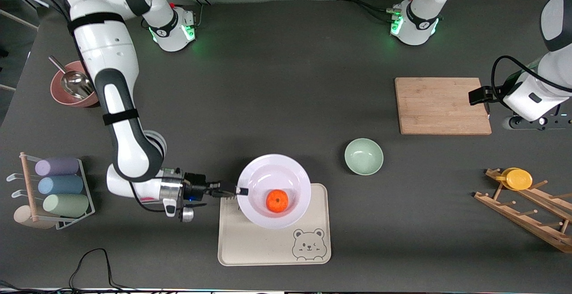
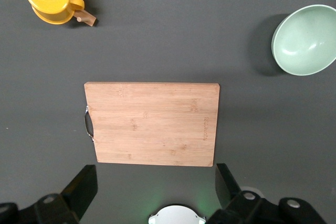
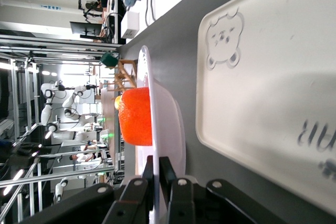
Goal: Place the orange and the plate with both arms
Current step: 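Lift the plate with the right gripper and carry it onto the tray, then lower the plate onto the tray and open the right gripper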
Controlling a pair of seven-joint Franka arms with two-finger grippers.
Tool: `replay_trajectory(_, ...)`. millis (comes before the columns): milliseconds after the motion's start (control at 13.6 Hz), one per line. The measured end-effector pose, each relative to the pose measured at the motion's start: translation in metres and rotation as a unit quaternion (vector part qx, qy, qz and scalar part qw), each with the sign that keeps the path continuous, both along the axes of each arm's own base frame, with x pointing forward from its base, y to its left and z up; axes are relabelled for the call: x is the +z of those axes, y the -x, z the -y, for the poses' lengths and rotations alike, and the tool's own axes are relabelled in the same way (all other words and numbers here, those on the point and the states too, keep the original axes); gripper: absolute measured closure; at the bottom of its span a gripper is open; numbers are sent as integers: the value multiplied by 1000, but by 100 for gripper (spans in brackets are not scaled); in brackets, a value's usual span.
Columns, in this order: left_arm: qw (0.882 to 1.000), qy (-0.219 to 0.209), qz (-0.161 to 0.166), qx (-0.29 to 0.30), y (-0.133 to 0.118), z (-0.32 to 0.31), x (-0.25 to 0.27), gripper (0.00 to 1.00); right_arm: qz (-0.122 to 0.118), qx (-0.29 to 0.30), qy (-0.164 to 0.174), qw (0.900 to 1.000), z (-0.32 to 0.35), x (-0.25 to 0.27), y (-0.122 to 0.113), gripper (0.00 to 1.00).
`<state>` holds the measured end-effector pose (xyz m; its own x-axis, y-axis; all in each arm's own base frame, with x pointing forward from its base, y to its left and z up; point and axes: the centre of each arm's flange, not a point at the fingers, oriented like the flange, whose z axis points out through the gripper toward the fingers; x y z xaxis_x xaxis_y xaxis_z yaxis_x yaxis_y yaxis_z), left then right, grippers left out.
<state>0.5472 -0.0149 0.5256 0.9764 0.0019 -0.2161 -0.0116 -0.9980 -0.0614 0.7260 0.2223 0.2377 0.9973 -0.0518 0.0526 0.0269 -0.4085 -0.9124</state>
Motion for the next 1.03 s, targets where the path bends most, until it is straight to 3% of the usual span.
replay_trajectory(369, 1000, 0, 0, 0, 0, 0, 0, 0, 22, -41, 14, 999, 3, -41, -40, 93)
replay_trajectory(1032, 1000, 0, 0, 0, 0, 0, 0, 0, 36, -58, 22, 997, -5, -73, -43, 93)
